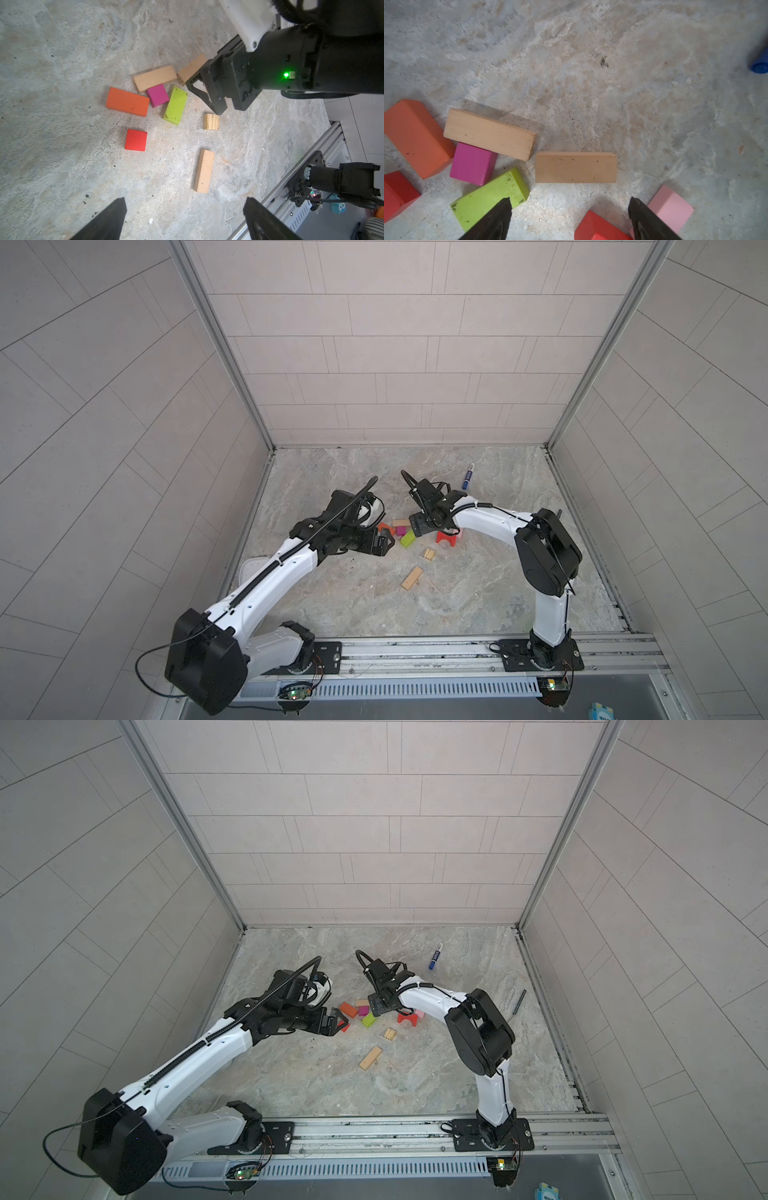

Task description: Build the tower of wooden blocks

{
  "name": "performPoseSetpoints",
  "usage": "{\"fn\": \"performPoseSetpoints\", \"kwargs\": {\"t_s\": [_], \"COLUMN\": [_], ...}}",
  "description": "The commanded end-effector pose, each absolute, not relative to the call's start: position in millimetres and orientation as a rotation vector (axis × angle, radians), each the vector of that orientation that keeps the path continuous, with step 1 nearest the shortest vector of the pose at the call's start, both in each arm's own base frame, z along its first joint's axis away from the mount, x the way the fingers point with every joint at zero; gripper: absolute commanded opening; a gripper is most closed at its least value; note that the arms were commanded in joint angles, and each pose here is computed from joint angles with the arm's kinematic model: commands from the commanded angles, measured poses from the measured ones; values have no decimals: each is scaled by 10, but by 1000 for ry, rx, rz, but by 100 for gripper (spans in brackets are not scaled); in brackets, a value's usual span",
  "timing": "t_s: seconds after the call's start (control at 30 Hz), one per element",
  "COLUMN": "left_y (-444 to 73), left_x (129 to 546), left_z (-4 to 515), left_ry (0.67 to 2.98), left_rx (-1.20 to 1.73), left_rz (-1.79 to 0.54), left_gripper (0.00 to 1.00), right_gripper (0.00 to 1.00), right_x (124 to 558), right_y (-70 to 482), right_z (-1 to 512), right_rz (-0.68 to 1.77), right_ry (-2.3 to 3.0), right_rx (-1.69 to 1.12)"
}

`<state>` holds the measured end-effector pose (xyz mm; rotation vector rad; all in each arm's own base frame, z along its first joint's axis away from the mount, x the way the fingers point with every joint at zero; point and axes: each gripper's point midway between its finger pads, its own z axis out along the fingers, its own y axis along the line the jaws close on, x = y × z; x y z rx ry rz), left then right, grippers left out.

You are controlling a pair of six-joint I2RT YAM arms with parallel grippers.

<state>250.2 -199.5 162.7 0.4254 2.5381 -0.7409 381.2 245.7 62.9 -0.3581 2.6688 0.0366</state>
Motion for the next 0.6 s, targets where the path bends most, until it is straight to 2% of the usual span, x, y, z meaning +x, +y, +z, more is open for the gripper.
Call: {"fn": "performPoseSetpoints", "kwargs": {"t_s": [0.0, 0.57], "left_y": [-2048, -2092], "left_x": [2480, 2473], "left_z": [1718, 1668], "left_ry": [2500, 2516], "left_rx": [461, 476], "left_rz": [-771, -774], "left_gripper": [95, 95], "right_gripper": [89, 88], "right_x": [3841, 3923], "right_y": [2479, 2398], "right_z": [519, 220], "right_rz": [96, 46], "right_ry": [2687, 2721], "right_rx": [-319, -312]}}
